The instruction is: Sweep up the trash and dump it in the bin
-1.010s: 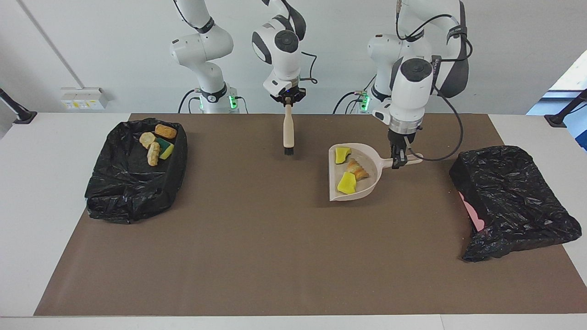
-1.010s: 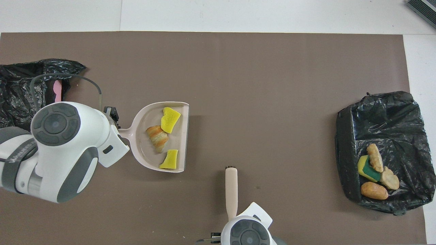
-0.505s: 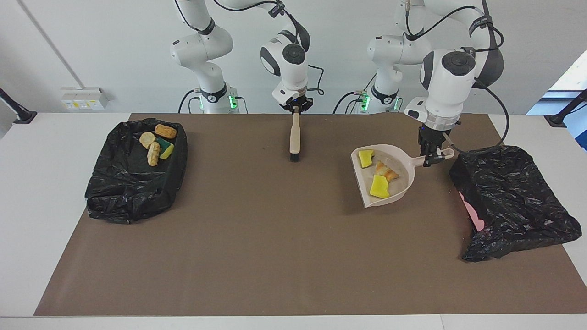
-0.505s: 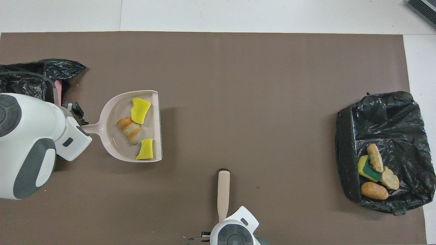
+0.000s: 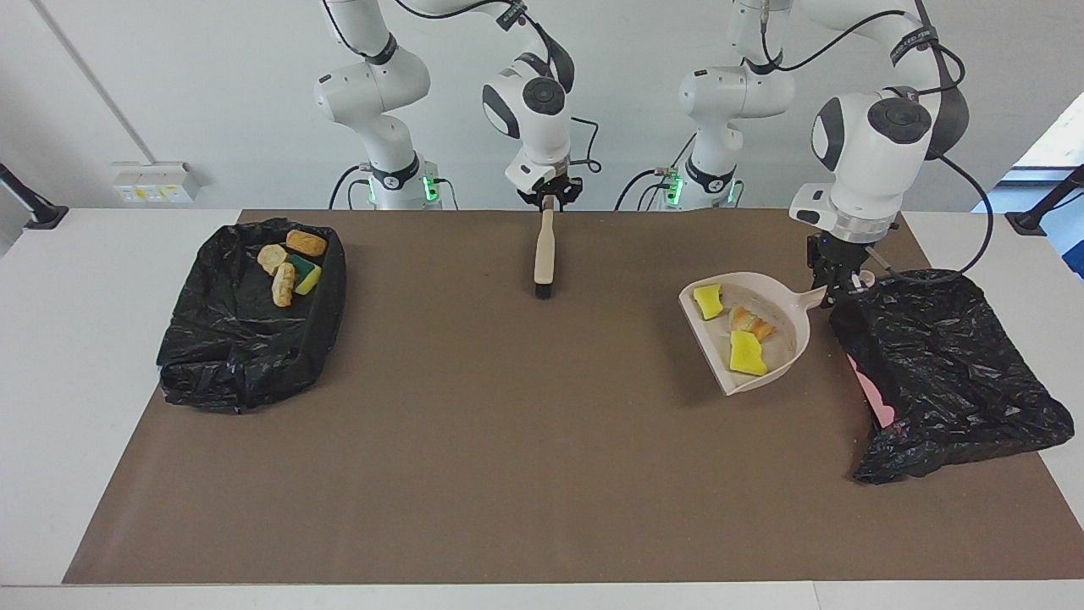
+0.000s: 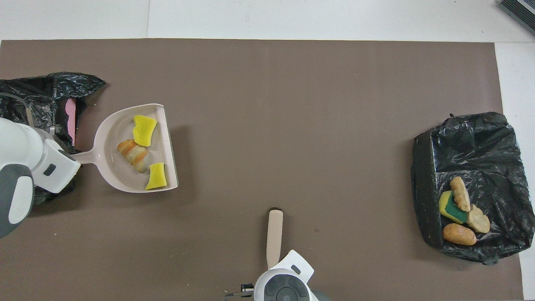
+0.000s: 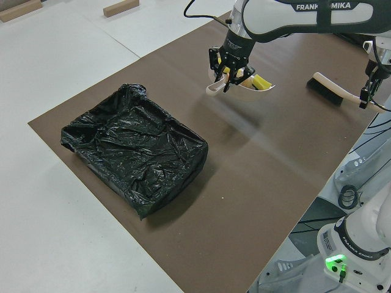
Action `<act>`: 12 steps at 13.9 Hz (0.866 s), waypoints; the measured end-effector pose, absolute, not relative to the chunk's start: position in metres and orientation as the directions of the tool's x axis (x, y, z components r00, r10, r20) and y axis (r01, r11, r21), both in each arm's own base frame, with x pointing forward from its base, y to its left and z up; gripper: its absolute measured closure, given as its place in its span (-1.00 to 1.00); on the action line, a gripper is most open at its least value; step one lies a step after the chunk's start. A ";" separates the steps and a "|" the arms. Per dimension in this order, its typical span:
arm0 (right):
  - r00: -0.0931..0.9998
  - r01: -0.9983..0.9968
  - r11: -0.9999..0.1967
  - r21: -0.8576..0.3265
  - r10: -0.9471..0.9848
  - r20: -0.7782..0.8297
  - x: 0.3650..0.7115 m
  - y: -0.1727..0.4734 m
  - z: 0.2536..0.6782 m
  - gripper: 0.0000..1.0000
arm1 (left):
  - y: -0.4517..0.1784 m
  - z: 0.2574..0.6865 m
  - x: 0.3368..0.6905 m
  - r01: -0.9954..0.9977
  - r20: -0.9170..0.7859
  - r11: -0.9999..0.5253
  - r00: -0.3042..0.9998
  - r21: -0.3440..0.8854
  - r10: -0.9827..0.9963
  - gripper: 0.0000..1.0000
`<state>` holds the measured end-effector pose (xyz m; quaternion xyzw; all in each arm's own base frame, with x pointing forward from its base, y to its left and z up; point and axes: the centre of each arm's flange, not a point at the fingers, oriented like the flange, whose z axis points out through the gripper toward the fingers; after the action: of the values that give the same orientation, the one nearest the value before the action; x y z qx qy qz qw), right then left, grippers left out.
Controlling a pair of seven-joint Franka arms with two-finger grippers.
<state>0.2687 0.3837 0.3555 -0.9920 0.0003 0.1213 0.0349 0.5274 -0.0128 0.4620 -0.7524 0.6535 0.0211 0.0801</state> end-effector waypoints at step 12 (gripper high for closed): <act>1.000 -0.024 -0.998 -0.061 -0.024 -0.007 0.457 0.271 0.476 -1.00 | 0.122 0.496 0.566 -0.934 -0.019 -0.298 0.308 -0.199 -0.951 0.37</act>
<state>0.4569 0.2707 0.4761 -0.9994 0.0120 0.0033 0.0308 0.5659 0.1225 0.4955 -0.8039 0.5862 -0.0512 0.0866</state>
